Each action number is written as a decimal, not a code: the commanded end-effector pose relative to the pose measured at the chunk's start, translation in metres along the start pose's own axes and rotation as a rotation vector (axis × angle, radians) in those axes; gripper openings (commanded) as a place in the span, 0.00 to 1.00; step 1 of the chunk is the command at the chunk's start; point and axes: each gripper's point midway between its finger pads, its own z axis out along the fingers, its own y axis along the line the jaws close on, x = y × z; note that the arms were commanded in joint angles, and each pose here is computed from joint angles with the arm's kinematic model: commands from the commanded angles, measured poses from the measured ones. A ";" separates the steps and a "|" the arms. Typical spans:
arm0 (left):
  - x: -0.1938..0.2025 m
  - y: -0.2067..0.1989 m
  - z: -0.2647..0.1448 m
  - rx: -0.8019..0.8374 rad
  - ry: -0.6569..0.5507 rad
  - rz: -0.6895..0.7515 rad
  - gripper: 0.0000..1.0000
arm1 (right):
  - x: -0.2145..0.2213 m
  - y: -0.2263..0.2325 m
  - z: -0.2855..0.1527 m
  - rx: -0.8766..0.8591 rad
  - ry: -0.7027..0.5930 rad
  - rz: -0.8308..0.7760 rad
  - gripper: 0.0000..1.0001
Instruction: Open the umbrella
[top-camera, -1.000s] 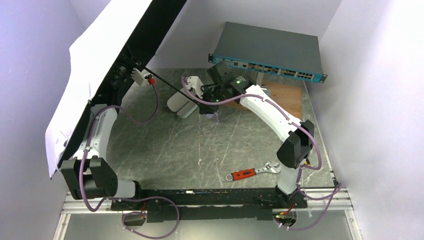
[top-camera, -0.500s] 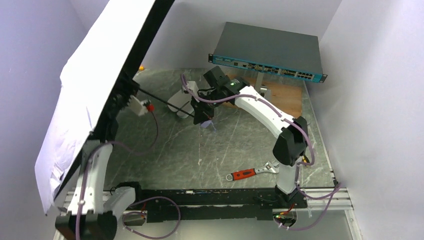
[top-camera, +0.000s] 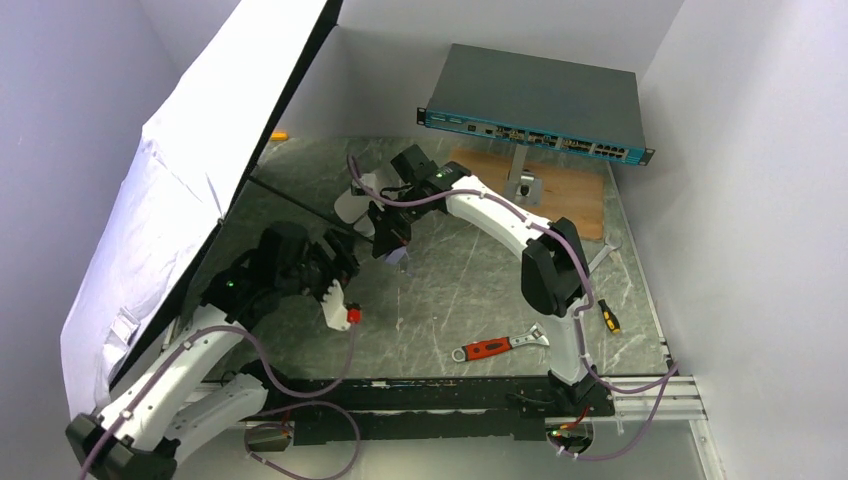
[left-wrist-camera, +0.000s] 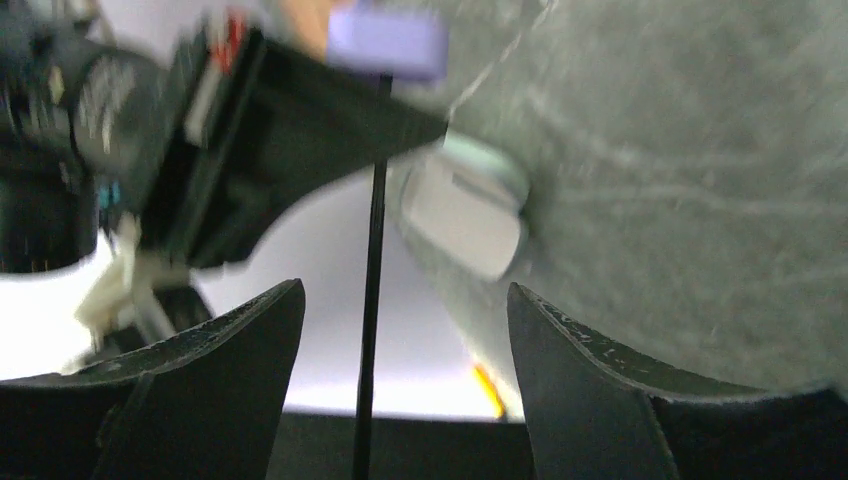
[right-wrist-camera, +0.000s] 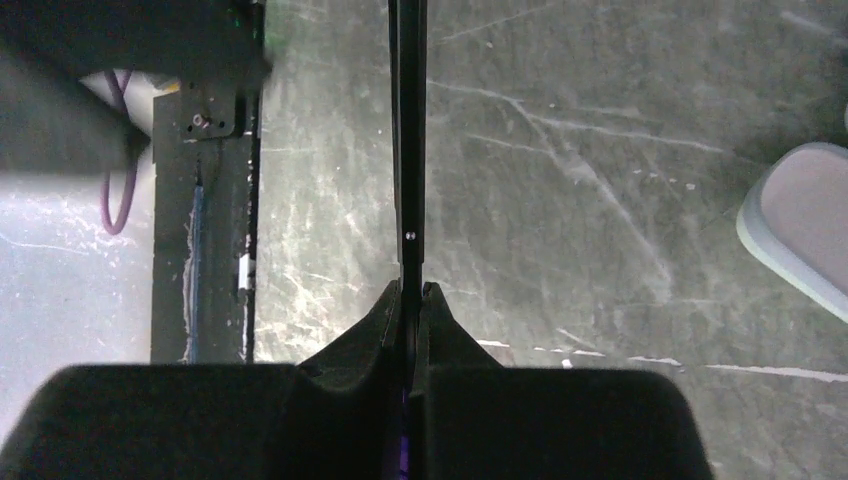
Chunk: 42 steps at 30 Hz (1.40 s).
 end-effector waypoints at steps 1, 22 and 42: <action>-0.042 -0.017 0.021 0.111 -0.118 -0.132 0.78 | -0.018 -0.008 0.006 -0.007 -0.074 -0.084 0.00; -0.129 -0.097 0.071 0.421 -0.236 -0.109 0.79 | -0.041 -0.049 0.009 0.166 -0.144 -0.107 0.00; -0.183 -0.026 0.053 0.289 -0.344 -0.508 1.00 | -0.051 -0.003 -0.058 0.304 -0.289 -0.111 1.00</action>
